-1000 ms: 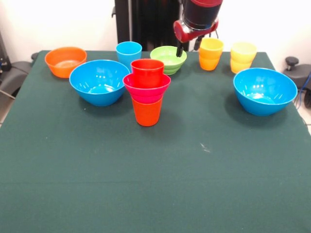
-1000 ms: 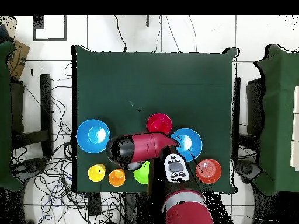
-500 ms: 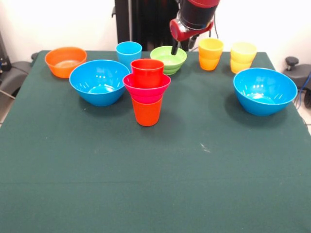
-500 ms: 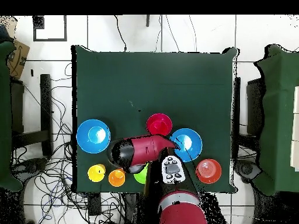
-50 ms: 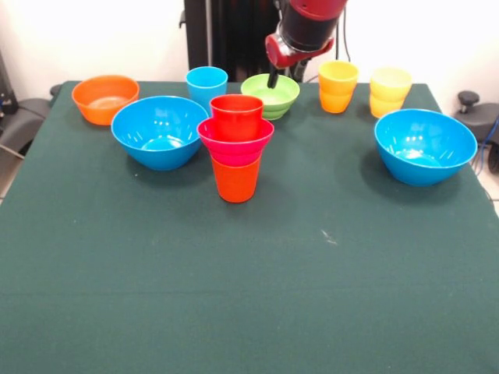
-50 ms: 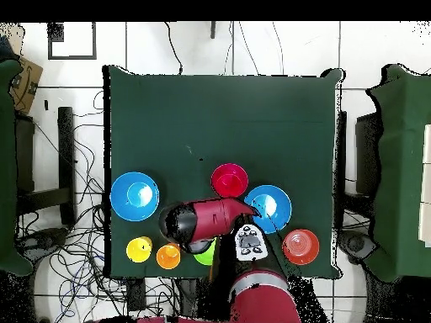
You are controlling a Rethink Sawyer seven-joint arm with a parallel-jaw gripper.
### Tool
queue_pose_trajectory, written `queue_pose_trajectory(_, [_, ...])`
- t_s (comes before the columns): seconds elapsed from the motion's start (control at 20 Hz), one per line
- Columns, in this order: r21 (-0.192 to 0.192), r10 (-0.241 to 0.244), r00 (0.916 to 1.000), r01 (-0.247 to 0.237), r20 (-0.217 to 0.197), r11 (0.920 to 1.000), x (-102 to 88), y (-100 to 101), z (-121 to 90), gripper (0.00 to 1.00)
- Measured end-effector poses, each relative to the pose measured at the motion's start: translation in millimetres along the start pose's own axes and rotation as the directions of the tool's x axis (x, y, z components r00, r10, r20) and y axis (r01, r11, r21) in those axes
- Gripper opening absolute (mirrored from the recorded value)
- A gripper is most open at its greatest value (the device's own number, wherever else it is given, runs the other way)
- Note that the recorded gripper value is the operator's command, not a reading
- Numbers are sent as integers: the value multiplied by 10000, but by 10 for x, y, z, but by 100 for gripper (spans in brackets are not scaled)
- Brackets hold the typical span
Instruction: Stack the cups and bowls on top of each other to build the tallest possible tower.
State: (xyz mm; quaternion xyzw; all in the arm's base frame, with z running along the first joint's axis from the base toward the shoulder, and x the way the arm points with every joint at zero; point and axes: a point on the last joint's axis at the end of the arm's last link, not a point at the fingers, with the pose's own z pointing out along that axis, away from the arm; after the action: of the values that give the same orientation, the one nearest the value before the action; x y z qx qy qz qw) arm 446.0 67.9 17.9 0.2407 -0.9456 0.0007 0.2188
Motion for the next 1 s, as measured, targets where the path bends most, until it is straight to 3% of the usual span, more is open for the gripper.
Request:
queue_pose_trajectory(0.6, [-251,-39,9992,29,-390,9997,52,49,214,100])
queue_pose_trajectory(1.0, [-260,-82,9999,80,-72,9996,12,77,369,100])
